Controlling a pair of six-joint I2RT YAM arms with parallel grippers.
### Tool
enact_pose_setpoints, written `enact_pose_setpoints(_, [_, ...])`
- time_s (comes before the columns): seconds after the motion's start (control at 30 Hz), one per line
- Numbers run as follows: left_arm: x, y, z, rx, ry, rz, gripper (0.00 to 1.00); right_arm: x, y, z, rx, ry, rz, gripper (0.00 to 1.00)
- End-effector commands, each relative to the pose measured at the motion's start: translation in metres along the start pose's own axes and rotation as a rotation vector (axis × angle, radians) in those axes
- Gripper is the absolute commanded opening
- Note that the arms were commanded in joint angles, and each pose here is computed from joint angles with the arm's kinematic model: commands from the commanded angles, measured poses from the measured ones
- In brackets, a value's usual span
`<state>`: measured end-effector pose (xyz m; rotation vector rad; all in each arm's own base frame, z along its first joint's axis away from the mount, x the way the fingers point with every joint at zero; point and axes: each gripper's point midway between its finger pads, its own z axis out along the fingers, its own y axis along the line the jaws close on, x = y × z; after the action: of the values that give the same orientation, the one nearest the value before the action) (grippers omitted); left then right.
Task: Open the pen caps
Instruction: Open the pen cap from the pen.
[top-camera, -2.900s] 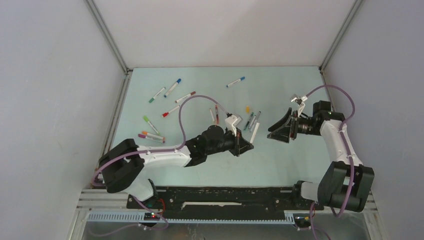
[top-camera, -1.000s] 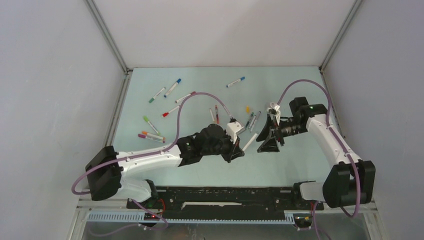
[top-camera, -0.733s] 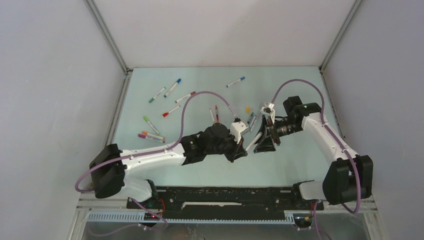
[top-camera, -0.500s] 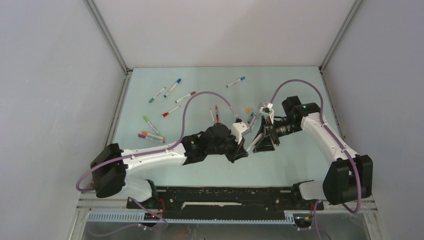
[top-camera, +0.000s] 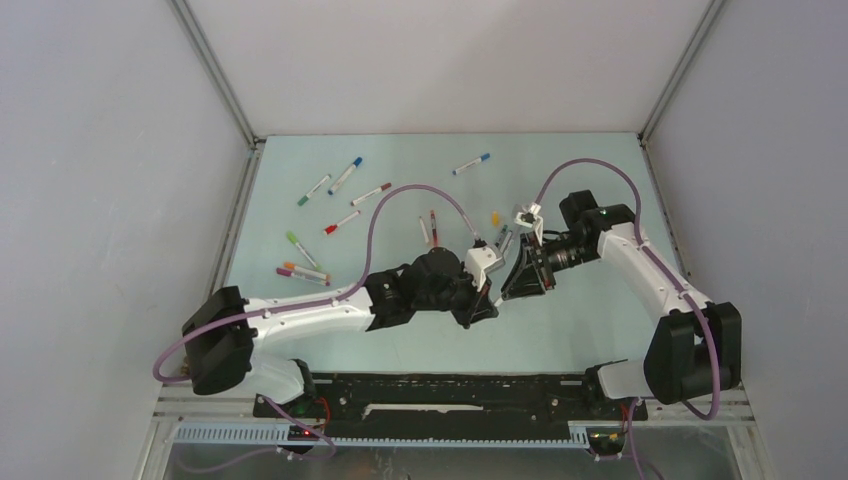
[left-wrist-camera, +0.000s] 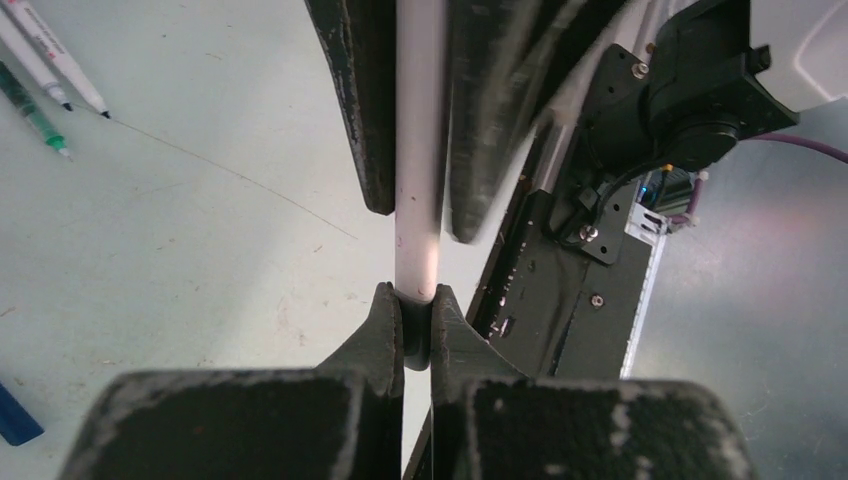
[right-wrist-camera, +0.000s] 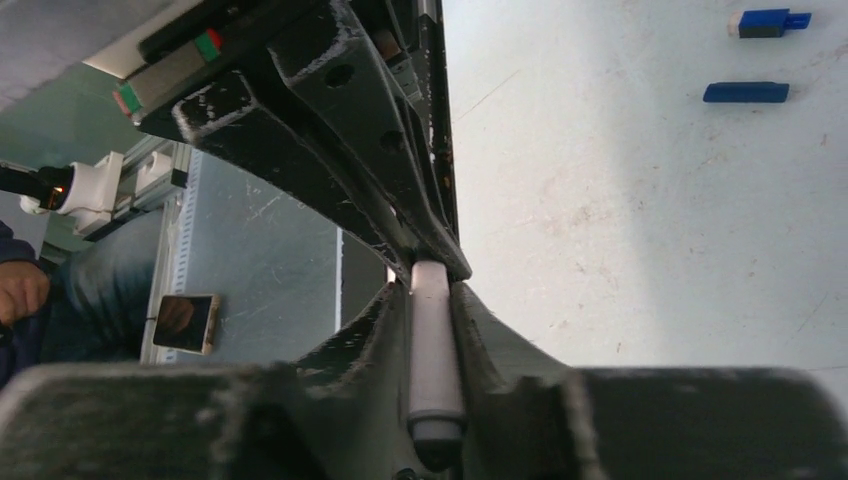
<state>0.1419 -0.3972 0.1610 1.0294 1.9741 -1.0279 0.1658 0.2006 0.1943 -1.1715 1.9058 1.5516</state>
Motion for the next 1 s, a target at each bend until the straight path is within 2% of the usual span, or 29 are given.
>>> enact_pose_setpoints(0.0, [-0.03, -0.011, -0.001, 0.028, -0.063, 0.046, 0.0, -0.014, 0.006, 0.0, -0.019, -0.026, -0.031, 0.19])
enact_pose_setpoints(0.07, [-0.03, -0.011, -0.002, 0.027, -0.062, 0.049, 0.0, -0.014, 0.006, 0.0, -0.017, -0.023, -0.039, 0.0])
enact_pose_setpoints(0.13, [-0.03, -0.011, -0.003, 0.03, -0.061, 0.059, 0.0, -0.015, 0.008, -0.002, -0.014, -0.024, -0.058, 0.0])
enact_pose_setpoints(0.27, [-0.004, -0.01, -0.007, 0.044, 0.026, 0.073, 0.0, -0.026, 0.007, -0.019, 0.022, -0.072, -0.085, 0.0])
enact_pose_setpoints(0.43, [0.057, -0.018, -0.019, 0.13, 0.263, 0.041, 0.0, -0.053, 0.009, -0.056, 0.087, -0.164, -0.133, 0.0])
enact_pose_setpoints(0.5, [0.075, -0.018, -0.026, 0.143, 0.322, 0.018, 0.0, -0.062, 0.006, -0.074, 0.13, -0.215, -0.13, 0.0])
enact_pose_setpoints(0.6, [0.089, -0.019, -0.037, 0.153, 0.334, 0.001, 0.0, -0.062, -0.001, -0.083, 0.159, -0.236, -0.11, 0.0])
enact_pose_setpoints(0.83, [0.092, -0.017, -0.043, 0.136, 0.328, 0.0, 0.0, -0.056, -0.012, -0.084, 0.169, -0.215, -0.06, 0.0])
enact_pose_setpoints(0.9, [0.089, -0.008, -0.042, 0.084, 0.31, 0.007, 0.0, -0.048, -0.029, -0.084, 0.199, -0.199, 0.06, 0.0])
enact_pose_setpoints(0.97, [0.082, 0.005, -0.041, 0.004, 0.271, 0.002, 0.0, -0.036, -0.069, -0.087, 0.295, -0.184, 0.144, 0.0])
